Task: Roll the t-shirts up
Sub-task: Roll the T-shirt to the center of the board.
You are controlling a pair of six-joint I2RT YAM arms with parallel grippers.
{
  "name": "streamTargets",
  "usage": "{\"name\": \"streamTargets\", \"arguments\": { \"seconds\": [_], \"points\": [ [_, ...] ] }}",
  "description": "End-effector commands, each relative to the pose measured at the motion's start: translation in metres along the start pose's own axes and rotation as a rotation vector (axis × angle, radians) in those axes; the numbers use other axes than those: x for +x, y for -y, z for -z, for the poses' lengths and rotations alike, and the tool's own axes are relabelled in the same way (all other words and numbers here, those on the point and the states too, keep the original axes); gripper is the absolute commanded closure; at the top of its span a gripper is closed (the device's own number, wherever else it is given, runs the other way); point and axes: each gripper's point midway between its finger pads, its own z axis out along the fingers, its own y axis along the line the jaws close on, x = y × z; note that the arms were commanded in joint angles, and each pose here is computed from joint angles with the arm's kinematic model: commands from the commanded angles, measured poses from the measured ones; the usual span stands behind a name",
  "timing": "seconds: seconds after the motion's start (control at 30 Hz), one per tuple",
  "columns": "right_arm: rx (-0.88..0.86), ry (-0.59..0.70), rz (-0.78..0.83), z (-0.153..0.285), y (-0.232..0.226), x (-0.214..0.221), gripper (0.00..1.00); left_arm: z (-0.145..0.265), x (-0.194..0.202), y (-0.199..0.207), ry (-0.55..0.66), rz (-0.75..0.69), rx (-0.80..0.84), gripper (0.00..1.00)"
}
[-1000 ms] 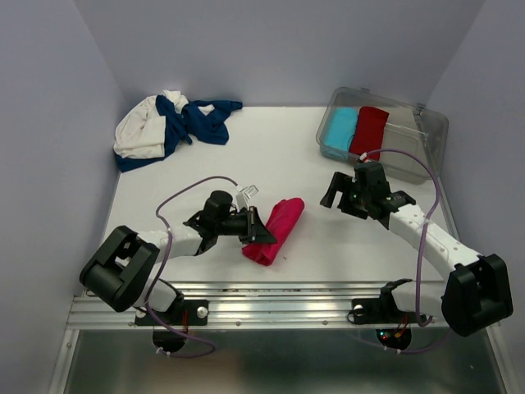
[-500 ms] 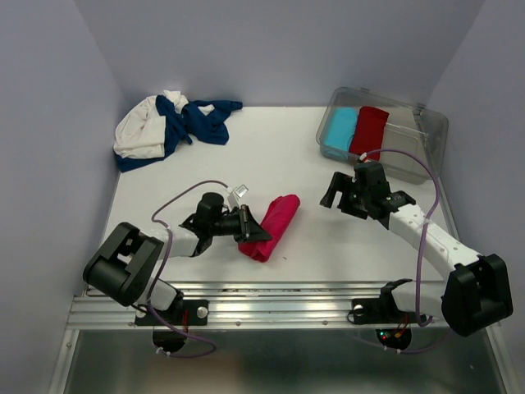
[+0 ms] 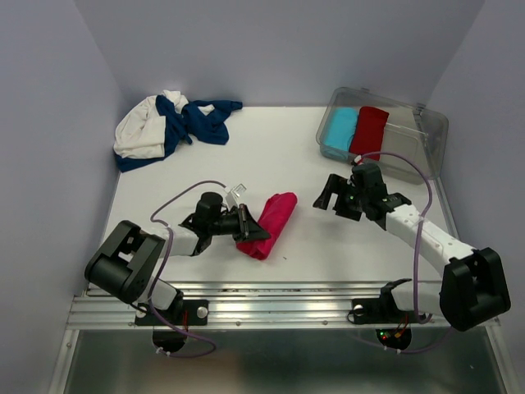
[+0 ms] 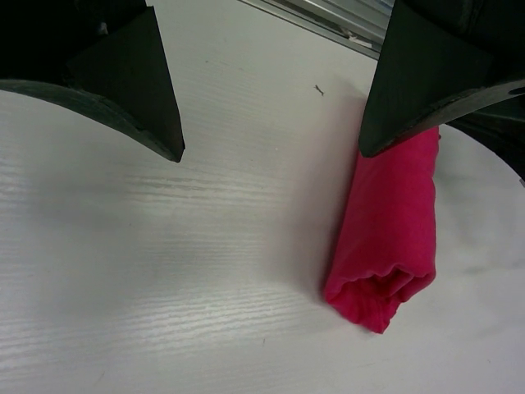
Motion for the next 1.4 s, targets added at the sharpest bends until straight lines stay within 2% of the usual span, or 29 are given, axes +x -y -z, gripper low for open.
{"name": "streamTargets", "arguments": {
  "seconds": [0.0,0.2,0.23,0.27,0.3,0.33,0.37,0.4,0.43,0.5,0.53,0.57,0.67,0.7,0.77,0.8,0.87,0.9,0.93,1.2,1.3,1.37],
  "points": [
    [-0.096,-0.015,-0.025,-0.005,-0.017,0.006,0.07,-0.004,-0.004,0.007,0.005,-0.055,0.012,1.00],
    [-0.093,-0.012,-0.037,-0.006,-0.015,0.007,0.07,-0.013,0.001,0.009,-0.023,-0.054,0.010,1.00],
    [-0.093,-0.009,-0.037,-0.006,-0.015,0.006,0.07,-0.015,0.002,0.010,-0.031,-0.058,0.012,0.97],
    [-0.089,-0.007,-0.037,-0.006,-0.014,0.006,0.07,-0.016,0.002,0.011,-0.034,-0.059,0.013,0.89],
    [-0.089,-0.007,-0.037,-0.005,-0.014,0.007,0.07,-0.017,0.003,0.013,-0.038,-0.065,0.014,0.72],
    [-0.087,-0.006,-0.039,-0.005,-0.014,0.006,0.07,-0.017,0.002,0.018,-0.041,-0.075,0.018,0.63],
    [-0.085,-0.008,-0.038,-0.005,-0.014,0.007,0.07,-0.017,0.001,0.021,-0.039,-0.084,0.019,0.50],
    [-0.084,-0.009,-0.038,-0.005,-0.013,0.007,0.07,-0.017,-0.001,0.024,-0.034,-0.097,0.018,0.50],
    [-0.084,-0.009,-0.038,-0.005,-0.013,0.007,0.07,-0.016,-0.003,0.028,-0.029,-0.109,0.011,0.41],
    [-0.082,-0.011,-0.037,-0.006,-0.013,0.008,0.07,-0.013,-0.013,0.036,-0.004,-0.159,-0.030,0.37],
    [-0.082,-0.013,-0.037,-0.006,-0.013,0.008,0.07,-0.009,-0.011,0.031,-0.017,-0.148,-0.077,0.37],
    [-0.083,-0.014,-0.039,-0.007,-0.013,0.008,0.07,-0.006,-0.026,0.040,0.031,-0.210,-0.093,0.37],
    [-0.090,-0.019,-0.034,-0.008,-0.016,0.009,0.07,0.002,-0.035,0.043,0.064,-0.231,-0.139,0.44],
    [-0.104,-0.033,-0.025,-0.010,-0.022,0.014,0.07,0.004,-0.042,0.041,0.087,-0.229,-0.152,0.53],
    [-0.113,-0.041,-0.015,-0.012,-0.028,0.019,0.07,0.004,-0.045,0.033,0.096,-0.208,-0.169,0.62],
    [-0.121,-0.044,-0.015,-0.013,-0.032,0.021,0.07,0.004,-0.046,0.029,0.099,-0.187,-0.177,0.72],
    [-0.132,-0.067,0.003,-0.017,-0.044,0.032,0.07,0.001,-0.050,0.016,0.106,-0.148,-0.199,0.84],
    [-0.140,-0.071,0.008,-0.020,-0.049,0.035,0.07,0.000,-0.051,0.014,0.112,-0.131,-0.199,0.95],
    [-0.144,-0.094,0.023,-0.023,-0.054,0.045,0.07,-0.001,-0.054,0.012,0.123,-0.124,-0.203,1.00],
    [-0.153,-0.134,0.016,-0.047,-0.067,0.065,0.08,-0.014,-0.063,-0.022,0.148,-0.036,-0.290,1.00],
    [-0.159,-0.150,0.008,-0.053,-0.068,0.071,0.13,-0.013,-0.062,-0.029,0.170,-0.014,-0.307,1.00],
    [-0.157,-0.160,0.001,-0.057,-0.066,0.075,0.20,-0.012,-0.062,-0.036,0.180,-0.002,-0.327,1.00]
  ]
}}
